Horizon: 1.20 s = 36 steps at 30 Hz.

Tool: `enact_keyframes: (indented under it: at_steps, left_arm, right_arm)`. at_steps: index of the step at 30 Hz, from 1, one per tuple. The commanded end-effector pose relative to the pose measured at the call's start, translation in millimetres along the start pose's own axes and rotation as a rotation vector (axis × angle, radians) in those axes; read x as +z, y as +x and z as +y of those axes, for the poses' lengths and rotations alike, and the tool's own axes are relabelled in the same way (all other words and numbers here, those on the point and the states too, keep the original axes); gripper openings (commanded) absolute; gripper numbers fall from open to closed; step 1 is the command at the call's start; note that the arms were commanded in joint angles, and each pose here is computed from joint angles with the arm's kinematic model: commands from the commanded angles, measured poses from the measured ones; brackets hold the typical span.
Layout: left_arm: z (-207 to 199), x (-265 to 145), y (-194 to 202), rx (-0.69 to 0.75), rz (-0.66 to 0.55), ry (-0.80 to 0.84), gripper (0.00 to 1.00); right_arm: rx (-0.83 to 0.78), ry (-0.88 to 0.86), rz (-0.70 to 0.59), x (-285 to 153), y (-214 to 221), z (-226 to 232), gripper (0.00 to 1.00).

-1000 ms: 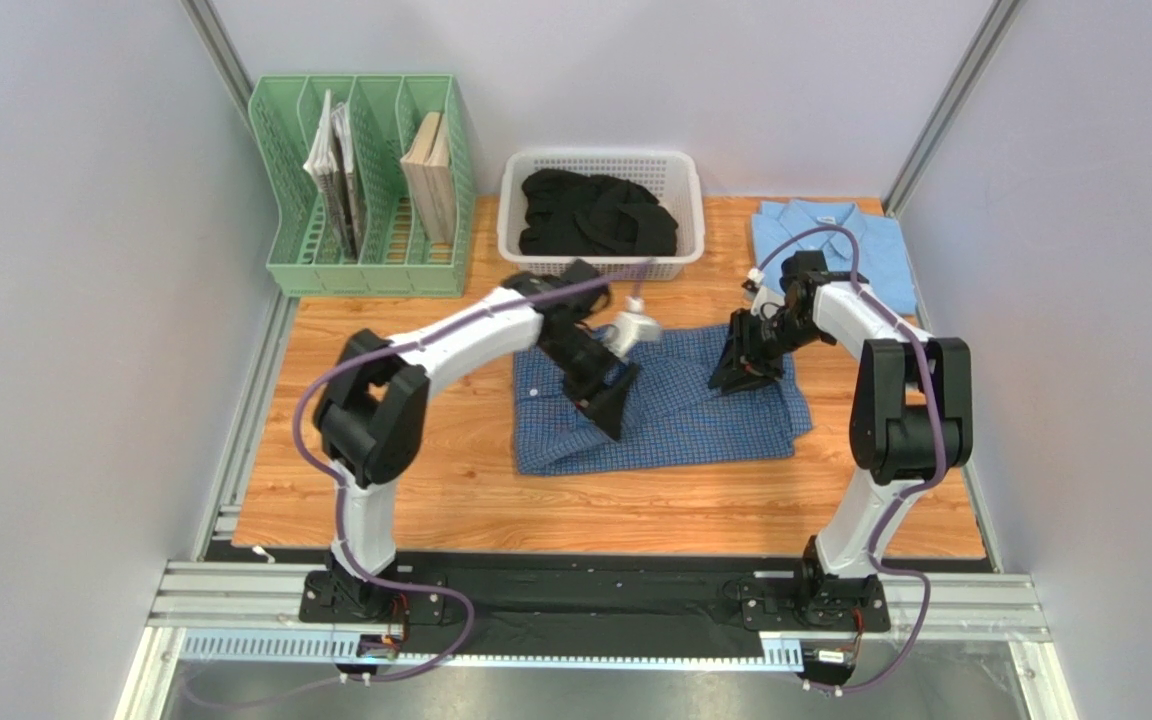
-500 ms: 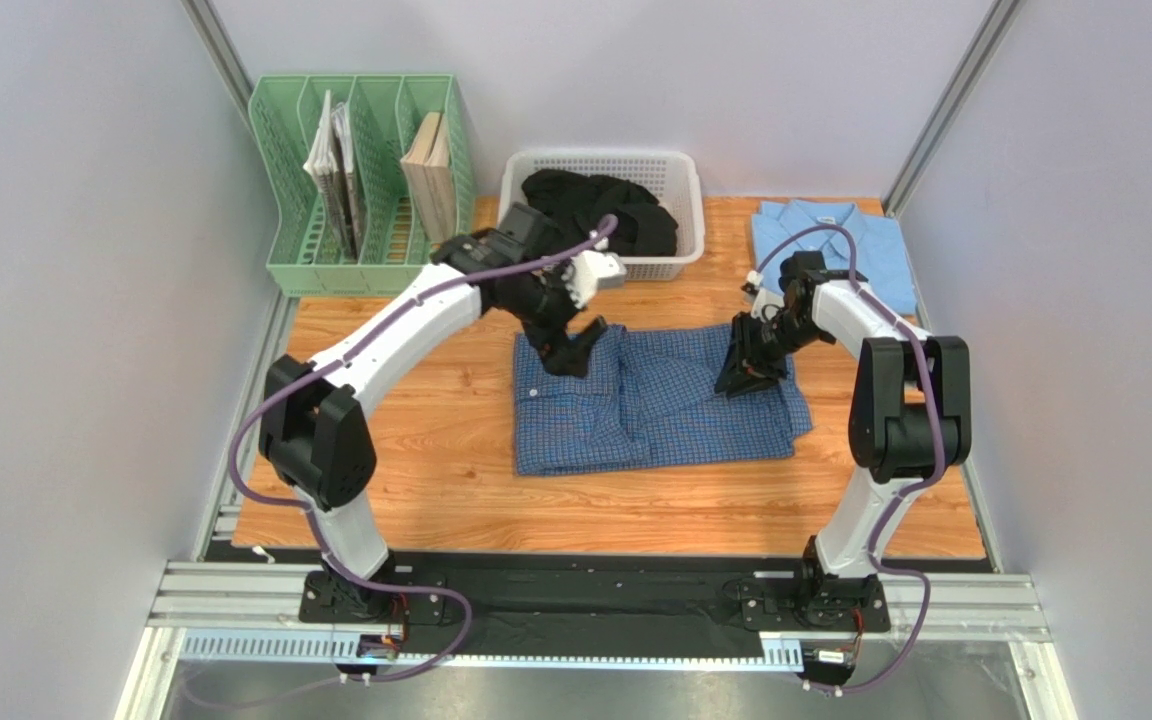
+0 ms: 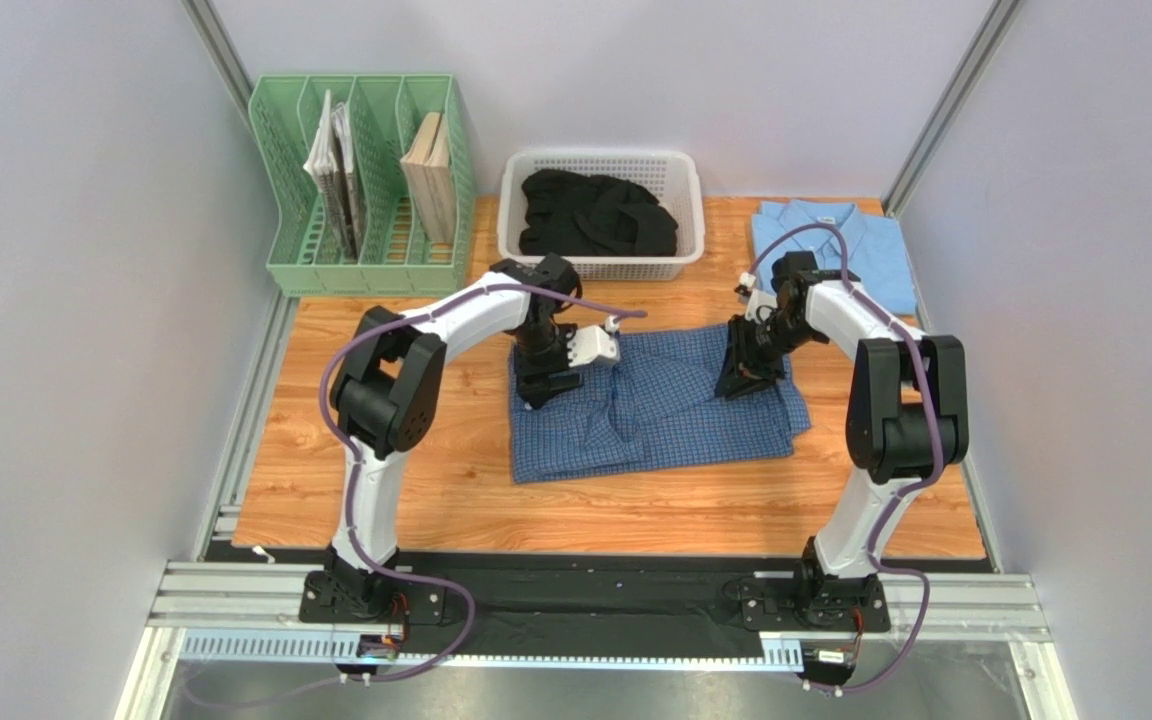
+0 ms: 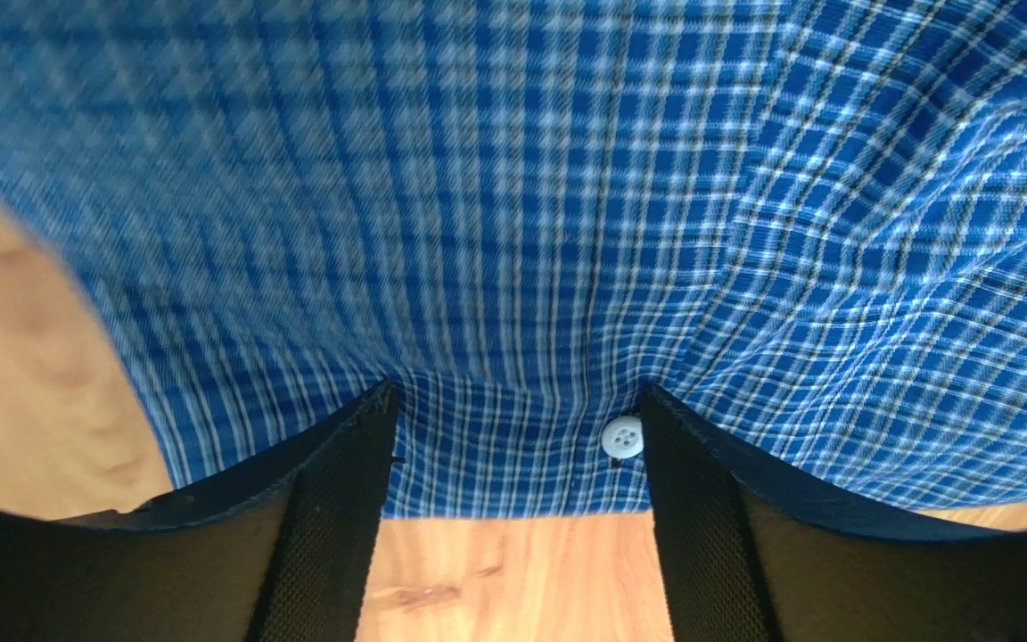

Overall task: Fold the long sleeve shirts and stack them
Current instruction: Fold the shirt

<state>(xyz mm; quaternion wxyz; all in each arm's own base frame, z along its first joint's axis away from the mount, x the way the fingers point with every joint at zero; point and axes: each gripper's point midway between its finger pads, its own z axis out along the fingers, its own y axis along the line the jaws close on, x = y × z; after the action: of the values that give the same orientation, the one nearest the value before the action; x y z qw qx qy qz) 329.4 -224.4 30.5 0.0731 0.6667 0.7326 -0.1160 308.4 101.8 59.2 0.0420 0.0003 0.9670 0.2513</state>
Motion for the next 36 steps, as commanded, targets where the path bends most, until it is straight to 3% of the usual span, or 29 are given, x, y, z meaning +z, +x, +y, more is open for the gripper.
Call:
enact_keyframes:
  at_steps: [1, 5, 9, 11, 12, 18, 21, 23, 26, 28, 31, 36]
  left_arm:
    - [-38.3, 7.3, 0.9, 0.116, 0.063, 0.059, 0.7]
    - [-129.6, 21.1, -18.4, 0.081, 0.093, 0.22, 0.68]
    - [-195.9, 9.0, -68.4, -0.023, -0.034, 0.396, 0.68]
    - [-200.6, -7.1, -83.5, -0.074, -0.113, 0.426, 0.7]
    - [-208.2, -30.6, -98.0, -0.092, -0.212, 0.467, 0.72]
    - [-181.4, -127.6, -100.5, -0.183, -0.572, 0.365, 0.8]
    - [-160.6, -161.6, -85.0, -0.278, -0.671, 0.293, 0.82]
    - [-149.5, -169.2, -72.0, -0.332, -0.697, 0.253, 0.83]
    - [-145.0, -171.2, -56.6, -0.363, -0.699, 0.19, 0.89]
    - [-142.1, -173.8, -52.7, -0.379, -0.71, 0.162, 0.89]
    - [-133.7, -174.9, -44.1, -0.44, -0.726, 0.148, 0.9]
    - [-116.7, -186.2, -31.7, -0.504, -0.767, 0.071, 0.91]
  right_arm:
    - [-0.039, 0.029, -0.019, -1.8, -7.1, -4.5, 0.26]
    - [-0.046, 0.044, -0.016, 1.6, -11.6, -9.2, 0.26]
    - [-0.057, 0.068, 0.005, 14.3, -17.4, -13.2, 0.25]
    - [-0.101, 0.068, 0.009, 19.9, -21.2, -12.2, 0.25]
    - [-0.133, 0.082, 0.03, 27.8, -19.5, -8.4, 0.24]
    - [-0.354, 0.208, 0.108, 50.6, -19.8, 5.9, 0.25]
    - [-0.403, 0.237, 0.078, 36.7, -22.6, 9.3, 0.31]
    - [-0.415, 0.25, 0.042, 15.7, -22.1, 13.6, 0.33]
    - [-0.394, 0.292, 0.008, -8.9, -17.0, -1.1, 0.46]
    - [-0.389, 0.367, 0.038, -20.1, -10.5, -22.9, 0.48]
    - [-0.397, 0.404, 0.093, -15.9, -9.9, -40.1, 0.54]
    - [-0.504, 0.413, 0.197, 36.1, -31.4, -46.1, 0.53]
